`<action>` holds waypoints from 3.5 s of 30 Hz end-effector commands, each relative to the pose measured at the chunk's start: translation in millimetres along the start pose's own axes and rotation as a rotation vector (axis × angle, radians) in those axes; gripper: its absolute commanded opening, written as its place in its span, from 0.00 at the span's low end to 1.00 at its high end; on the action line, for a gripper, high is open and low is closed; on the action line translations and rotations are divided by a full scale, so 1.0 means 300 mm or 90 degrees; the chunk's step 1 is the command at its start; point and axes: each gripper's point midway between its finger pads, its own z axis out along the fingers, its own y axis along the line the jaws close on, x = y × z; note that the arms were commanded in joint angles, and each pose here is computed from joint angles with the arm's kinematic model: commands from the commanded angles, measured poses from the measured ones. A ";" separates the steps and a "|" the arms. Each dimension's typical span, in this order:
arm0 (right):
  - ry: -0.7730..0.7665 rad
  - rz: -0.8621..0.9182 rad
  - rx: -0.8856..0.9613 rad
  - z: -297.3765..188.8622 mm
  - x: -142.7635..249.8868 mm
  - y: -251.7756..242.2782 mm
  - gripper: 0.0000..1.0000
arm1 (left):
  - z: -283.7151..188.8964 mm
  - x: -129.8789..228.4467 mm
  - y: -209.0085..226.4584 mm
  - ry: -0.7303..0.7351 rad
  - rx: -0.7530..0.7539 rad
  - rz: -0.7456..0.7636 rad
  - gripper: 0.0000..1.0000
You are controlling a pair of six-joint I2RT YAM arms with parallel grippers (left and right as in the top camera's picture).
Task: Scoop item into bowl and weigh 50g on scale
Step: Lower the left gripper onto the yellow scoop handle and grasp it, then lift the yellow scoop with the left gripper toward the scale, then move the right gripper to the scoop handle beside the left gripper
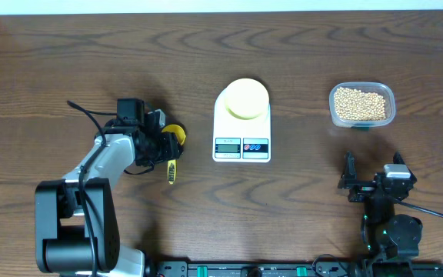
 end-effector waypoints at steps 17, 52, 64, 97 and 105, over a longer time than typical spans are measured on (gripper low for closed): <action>0.000 -0.007 0.004 -0.001 0.001 -0.005 0.99 | 0.057 0.159 0.034 0.115 -0.003 -0.013 0.41; 0.000 -0.007 0.004 -0.001 0.001 -0.005 0.99 | -0.367 -0.128 -0.424 -0.192 0.383 0.089 0.07; -0.034 0.006 0.016 -0.002 -0.042 -0.016 0.99 | -0.668 -0.229 -0.519 -0.391 0.426 0.084 0.07; 0.170 0.449 -0.696 0.042 -0.781 0.599 0.99 | -0.917 -0.269 -0.837 -0.494 0.671 -0.048 0.07; 0.403 0.646 -0.714 0.103 -0.626 0.847 0.89 | -0.980 -0.256 -0.895 -0.535 0.717 -0.051 0.07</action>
